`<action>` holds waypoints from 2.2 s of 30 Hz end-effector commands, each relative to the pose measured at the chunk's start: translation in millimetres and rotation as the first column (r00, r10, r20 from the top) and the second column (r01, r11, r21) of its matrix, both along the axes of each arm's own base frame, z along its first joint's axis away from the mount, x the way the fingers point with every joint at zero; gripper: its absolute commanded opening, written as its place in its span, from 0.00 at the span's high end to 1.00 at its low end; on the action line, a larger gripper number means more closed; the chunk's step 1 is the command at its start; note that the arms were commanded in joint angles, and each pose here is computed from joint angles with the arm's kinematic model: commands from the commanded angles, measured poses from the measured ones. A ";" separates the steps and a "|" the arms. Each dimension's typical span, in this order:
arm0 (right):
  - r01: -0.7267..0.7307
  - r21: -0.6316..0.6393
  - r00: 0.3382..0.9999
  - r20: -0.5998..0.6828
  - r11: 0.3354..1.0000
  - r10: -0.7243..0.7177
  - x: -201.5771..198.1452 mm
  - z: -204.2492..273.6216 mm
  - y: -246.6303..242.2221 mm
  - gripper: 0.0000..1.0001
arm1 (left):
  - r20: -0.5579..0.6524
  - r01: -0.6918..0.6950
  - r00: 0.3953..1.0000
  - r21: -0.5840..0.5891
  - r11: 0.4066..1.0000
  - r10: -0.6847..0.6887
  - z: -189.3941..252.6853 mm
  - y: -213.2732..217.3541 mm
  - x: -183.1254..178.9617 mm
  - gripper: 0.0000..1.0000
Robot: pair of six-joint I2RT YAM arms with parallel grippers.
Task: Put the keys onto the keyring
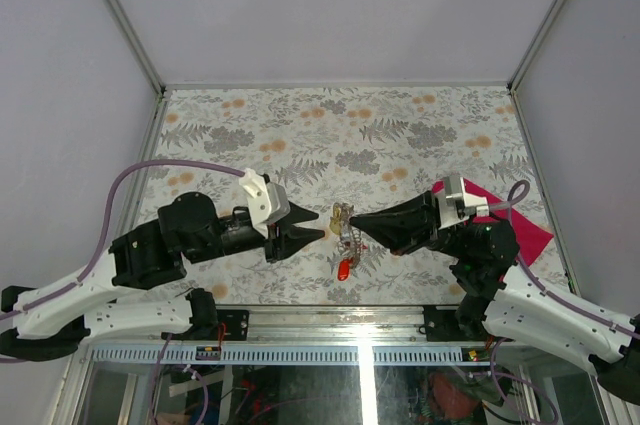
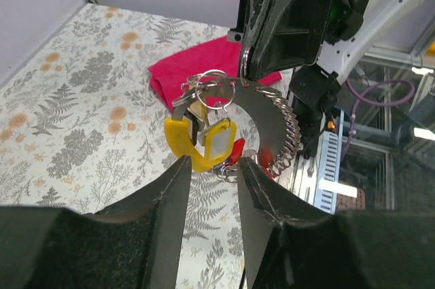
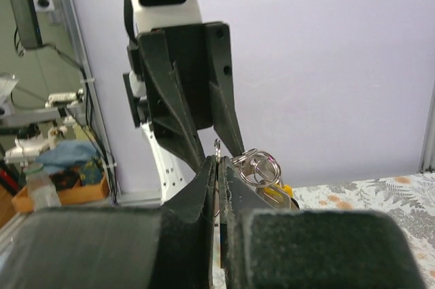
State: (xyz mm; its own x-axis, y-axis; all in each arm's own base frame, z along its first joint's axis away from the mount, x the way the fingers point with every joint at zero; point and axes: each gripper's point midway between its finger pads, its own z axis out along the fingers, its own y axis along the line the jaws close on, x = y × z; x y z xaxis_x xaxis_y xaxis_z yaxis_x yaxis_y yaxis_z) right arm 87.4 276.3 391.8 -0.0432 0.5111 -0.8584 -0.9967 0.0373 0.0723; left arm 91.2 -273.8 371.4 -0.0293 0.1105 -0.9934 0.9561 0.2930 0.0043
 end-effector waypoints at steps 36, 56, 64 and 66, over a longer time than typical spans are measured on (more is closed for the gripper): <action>-0.099 0.171 0.982 0.177 0.980 0.068 -33.5 66.1 -22.7 1.00 | 0.105 0.236 0.971 -0.287 0.928 -0.215 72.1 -36.7 -31.2 0.76; -0.138 0.101 0.973 0.201 0.985 0.116 -40.6 57.2 -16.9 1.00 | 0.091 0.233 0.972 -0.275 0.933 -0.216 69.0 -45.3 -28.0 0.83; -0.112 0.049 0.974 0.205 0.993 0.100 -37.8 49.1 -14.2 1.00 | 0.078 0.245 0.970 -0.248 0.937 -0.232 66.6 -49.4 -29.1 1.00; -0.094 0.034 0.973 0.213 0.995 0.085 -36.4 47.2 -14.7 0.99 | 0.062 0.241 0.970 -0.216 0.946 -0.233 62.7 -51.0 -28.1 1.00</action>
